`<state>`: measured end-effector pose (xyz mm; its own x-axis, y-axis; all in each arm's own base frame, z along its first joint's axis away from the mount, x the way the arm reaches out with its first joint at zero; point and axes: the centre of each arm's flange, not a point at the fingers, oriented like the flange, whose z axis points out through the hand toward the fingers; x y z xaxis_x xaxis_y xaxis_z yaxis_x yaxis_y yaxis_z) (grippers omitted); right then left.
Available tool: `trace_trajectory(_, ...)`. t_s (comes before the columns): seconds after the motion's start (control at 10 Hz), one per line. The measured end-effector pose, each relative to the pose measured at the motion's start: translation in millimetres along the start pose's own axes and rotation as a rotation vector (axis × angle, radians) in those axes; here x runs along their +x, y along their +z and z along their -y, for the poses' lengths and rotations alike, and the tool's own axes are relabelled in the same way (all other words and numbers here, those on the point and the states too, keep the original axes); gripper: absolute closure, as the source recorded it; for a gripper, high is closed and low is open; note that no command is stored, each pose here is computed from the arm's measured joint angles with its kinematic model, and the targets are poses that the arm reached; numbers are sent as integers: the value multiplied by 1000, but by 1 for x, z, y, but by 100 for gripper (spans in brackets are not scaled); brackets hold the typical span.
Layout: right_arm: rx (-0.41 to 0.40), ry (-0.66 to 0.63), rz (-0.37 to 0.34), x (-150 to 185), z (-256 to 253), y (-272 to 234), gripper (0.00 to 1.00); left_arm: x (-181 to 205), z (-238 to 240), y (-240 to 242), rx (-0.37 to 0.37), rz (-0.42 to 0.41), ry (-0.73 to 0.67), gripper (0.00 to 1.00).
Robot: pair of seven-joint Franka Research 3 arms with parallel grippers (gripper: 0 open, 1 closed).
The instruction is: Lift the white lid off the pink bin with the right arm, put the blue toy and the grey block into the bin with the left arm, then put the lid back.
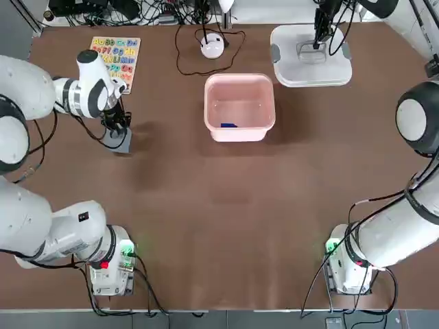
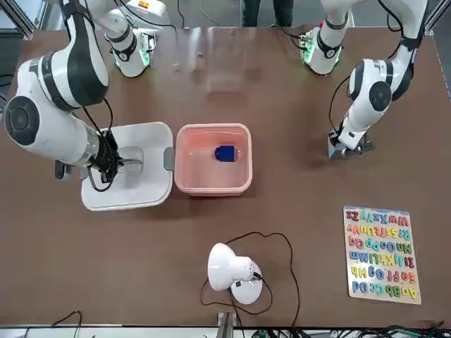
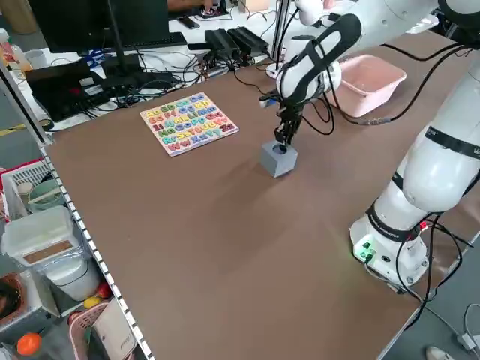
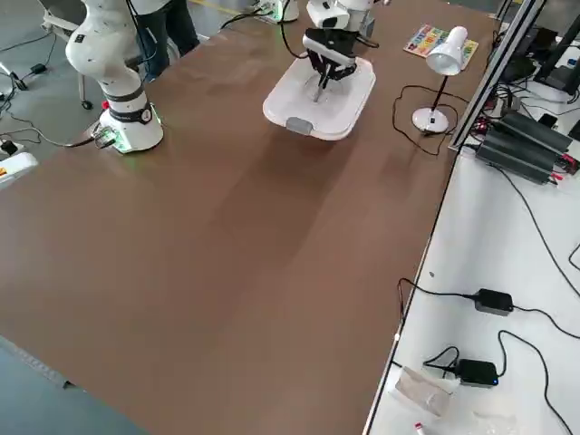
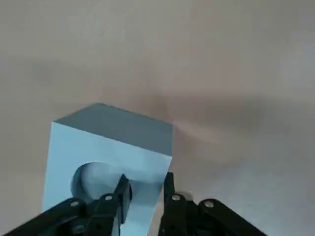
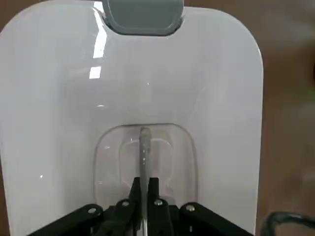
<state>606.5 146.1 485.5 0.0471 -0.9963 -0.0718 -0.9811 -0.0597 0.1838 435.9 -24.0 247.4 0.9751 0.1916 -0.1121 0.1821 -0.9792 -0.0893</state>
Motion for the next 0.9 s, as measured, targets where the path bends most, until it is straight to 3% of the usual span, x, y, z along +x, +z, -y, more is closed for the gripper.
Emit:
trace_trajectory(0.2, 0, 0, 0, 0, 0, 0, 93, 31, -12, -53, 22, 11, -13, 70)
trace_trajectory(0.4, 0, 0, 0, 0, 0, 0, 93, 50, -62, -125, -4, -60, -43, 70)
trace_trajectory(0.9, 1, 0, 0, 0, 0, 0, 93, 24, -201, -267, -160, -137, -230, 70)
